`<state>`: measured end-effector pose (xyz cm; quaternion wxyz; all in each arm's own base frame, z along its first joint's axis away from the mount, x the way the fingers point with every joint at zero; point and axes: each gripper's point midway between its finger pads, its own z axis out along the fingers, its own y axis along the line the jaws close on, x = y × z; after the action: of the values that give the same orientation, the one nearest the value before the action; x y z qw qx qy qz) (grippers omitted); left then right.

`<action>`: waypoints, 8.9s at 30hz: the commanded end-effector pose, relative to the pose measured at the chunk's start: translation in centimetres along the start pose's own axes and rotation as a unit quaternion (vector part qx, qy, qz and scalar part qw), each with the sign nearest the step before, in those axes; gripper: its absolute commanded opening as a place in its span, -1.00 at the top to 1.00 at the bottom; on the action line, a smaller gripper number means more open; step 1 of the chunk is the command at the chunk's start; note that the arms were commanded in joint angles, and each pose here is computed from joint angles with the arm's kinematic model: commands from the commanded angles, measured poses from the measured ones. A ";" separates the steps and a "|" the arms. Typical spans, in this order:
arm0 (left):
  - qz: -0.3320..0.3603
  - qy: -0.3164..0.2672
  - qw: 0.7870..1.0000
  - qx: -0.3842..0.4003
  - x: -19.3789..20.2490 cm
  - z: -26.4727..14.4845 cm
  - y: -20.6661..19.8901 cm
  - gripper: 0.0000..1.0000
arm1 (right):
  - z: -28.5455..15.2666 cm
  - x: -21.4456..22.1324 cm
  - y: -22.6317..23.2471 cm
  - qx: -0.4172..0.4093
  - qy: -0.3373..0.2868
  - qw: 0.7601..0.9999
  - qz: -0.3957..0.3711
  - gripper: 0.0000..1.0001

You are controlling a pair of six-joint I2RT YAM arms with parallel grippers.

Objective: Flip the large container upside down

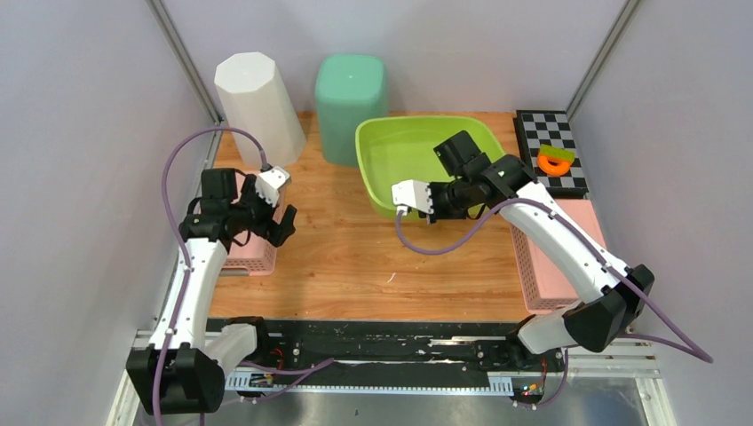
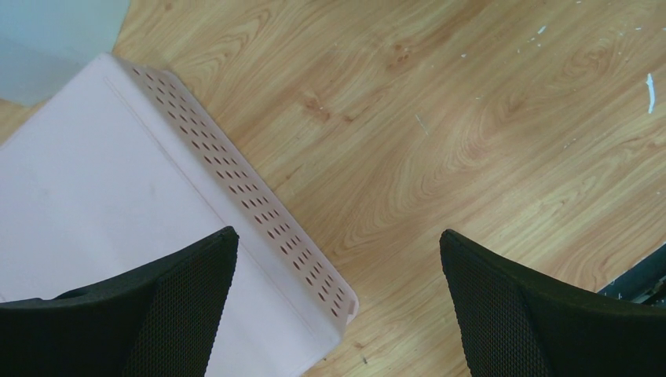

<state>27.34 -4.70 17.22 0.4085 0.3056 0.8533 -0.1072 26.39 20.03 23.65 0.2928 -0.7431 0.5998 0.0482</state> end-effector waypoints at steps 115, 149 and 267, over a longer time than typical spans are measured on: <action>0.332 -0.102 0.881 0.321 -0.7 -0.2 -17.6 1.00 | -1.1 -6.9 6.5 -0.249 -0.072 0.959 0.117 -0.10; 0.395 -0.095 0.854 0.324 0.2 0.0 -17.5 -1.00 | 0.5 -0.3 7.0 -0.082 -0.028 0.996 0.007 -0.07; 0.132 -0.144 0.761 0.619 -12.0 -7.2 -24.0 0.88 | -7.3 4.3 6.6 0.006 -0.053 0.991 -0.121 0.95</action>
<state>11.60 -24.25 26.36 0.2003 0.6238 0.5060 -0.5610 22.62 8.92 23.50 0.2900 -0.8023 0.5194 -0.0498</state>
